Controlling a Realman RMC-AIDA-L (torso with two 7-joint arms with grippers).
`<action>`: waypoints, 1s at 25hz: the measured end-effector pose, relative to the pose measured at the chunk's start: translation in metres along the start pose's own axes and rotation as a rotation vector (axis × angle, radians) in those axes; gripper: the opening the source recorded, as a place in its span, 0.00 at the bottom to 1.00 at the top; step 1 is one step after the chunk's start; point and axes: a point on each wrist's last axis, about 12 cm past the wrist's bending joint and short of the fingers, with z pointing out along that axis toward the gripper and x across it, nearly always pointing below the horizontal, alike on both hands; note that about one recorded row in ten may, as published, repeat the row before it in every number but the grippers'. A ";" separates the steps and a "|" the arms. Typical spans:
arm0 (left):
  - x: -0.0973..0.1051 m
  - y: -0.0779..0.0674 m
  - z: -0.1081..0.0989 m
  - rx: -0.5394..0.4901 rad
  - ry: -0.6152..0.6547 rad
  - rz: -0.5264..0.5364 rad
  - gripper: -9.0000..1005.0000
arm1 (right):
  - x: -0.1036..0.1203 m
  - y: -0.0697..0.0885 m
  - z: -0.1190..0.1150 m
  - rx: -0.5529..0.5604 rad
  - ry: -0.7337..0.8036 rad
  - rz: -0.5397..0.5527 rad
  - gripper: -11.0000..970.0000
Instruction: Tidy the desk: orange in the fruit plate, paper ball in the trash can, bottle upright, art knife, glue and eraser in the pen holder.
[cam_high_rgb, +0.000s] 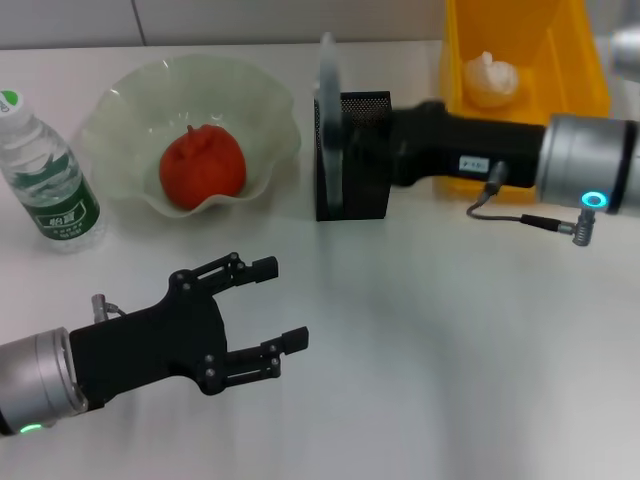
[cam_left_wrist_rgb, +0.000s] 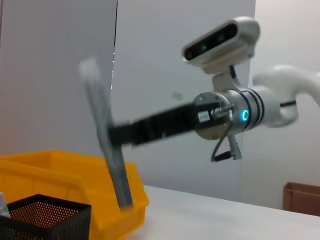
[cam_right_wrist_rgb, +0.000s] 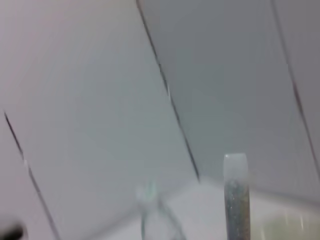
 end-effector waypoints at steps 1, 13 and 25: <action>0.001 0.000 0.000 0.000 0.001 -0.004 0.80 | 0.005 -0.003 -0.007 -0.006 -0.130 0.004 0.14; 0.003 -0.002 0.002 0.001 0.001 -0.018 0.80 | 0.032 -0.032 -0.028 0.212 -0.354 -0.053 0.14; 0.003 -0.002 0.002 0.000 -0.001 -0.020 0.80 | 0.039 -0.036 -0.005 0.204 -0.274 -0.131 0.15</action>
